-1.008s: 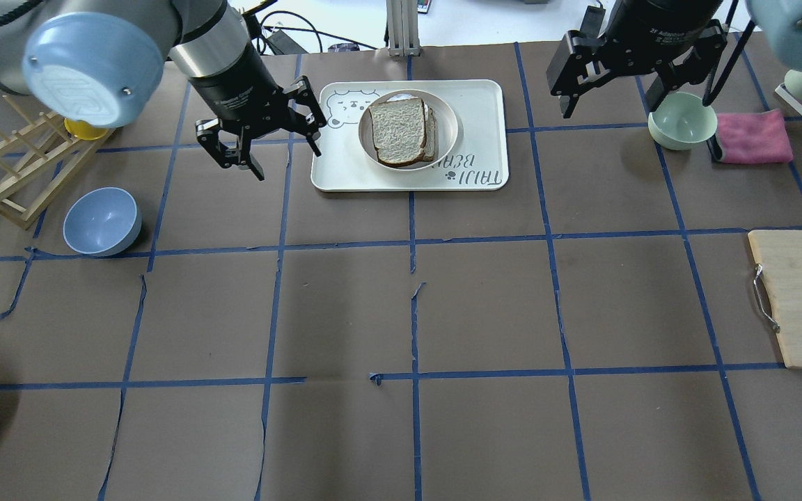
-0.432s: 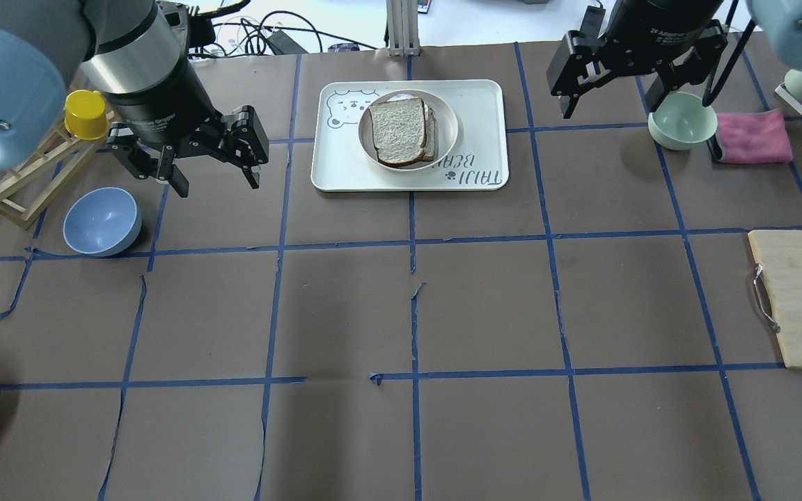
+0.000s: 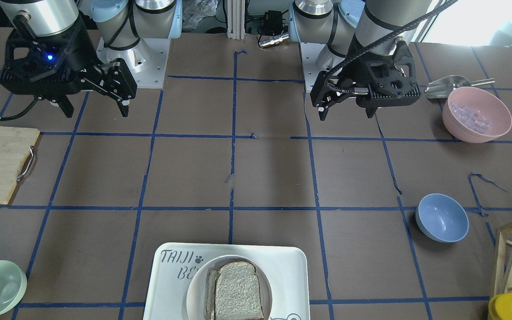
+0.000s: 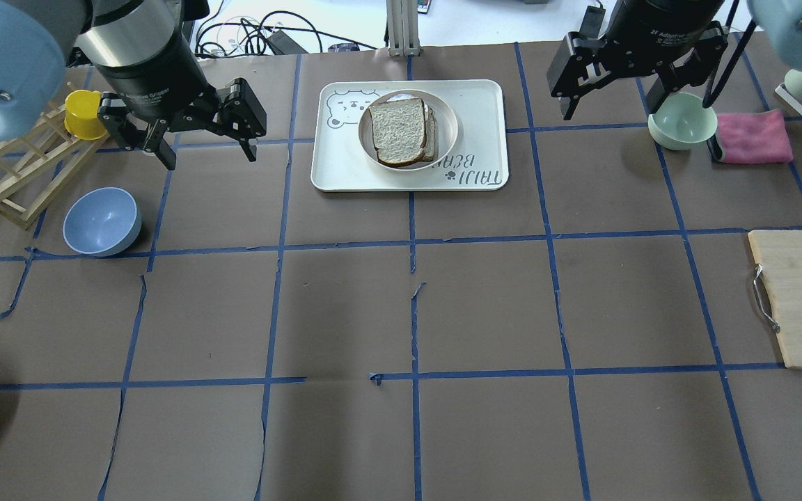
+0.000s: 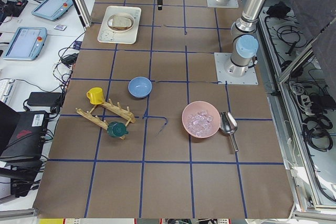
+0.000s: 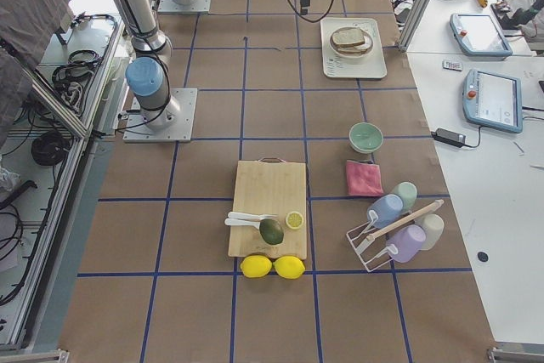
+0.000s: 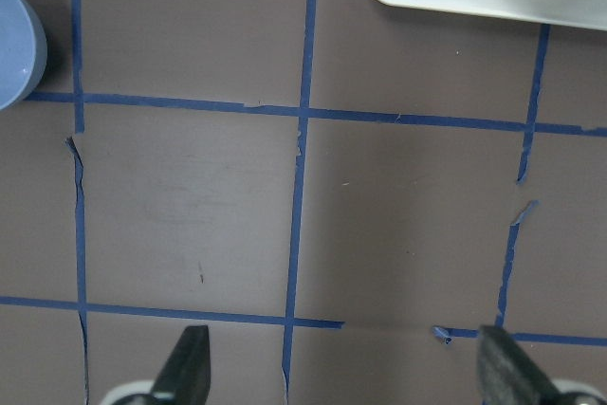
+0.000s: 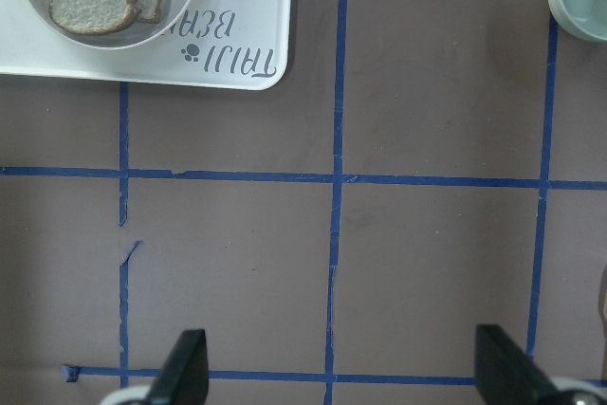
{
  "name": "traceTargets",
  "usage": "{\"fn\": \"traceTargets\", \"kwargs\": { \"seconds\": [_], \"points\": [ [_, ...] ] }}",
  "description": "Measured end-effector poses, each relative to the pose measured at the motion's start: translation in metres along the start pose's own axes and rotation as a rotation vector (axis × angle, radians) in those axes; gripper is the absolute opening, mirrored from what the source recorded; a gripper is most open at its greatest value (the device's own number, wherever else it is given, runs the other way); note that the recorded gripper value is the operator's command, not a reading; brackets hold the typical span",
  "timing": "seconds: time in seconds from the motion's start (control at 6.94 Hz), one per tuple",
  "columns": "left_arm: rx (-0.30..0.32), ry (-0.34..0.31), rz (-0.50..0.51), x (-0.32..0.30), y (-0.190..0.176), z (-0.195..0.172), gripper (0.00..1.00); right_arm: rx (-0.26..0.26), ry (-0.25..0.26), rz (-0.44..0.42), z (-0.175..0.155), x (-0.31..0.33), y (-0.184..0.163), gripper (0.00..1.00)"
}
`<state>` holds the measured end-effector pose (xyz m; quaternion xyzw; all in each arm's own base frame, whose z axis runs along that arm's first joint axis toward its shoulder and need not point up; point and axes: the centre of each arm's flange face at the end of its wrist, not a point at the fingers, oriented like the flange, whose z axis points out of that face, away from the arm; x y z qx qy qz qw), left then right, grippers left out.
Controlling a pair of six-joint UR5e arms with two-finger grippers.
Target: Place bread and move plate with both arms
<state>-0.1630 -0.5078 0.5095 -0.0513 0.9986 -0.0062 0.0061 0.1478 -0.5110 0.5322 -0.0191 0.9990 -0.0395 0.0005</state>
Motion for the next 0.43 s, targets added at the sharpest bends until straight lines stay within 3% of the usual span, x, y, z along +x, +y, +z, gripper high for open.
{"fn": "traceTargets", "kwargs": {
  "seconds": [0.43],
  "points": [
    [0.014,0.002,-0.014,0.003,-0.0156,-0.0062,1.0,0.0,-0.001,0.0,0.0,-0.0002,0.0,1.0]
  ]
}}
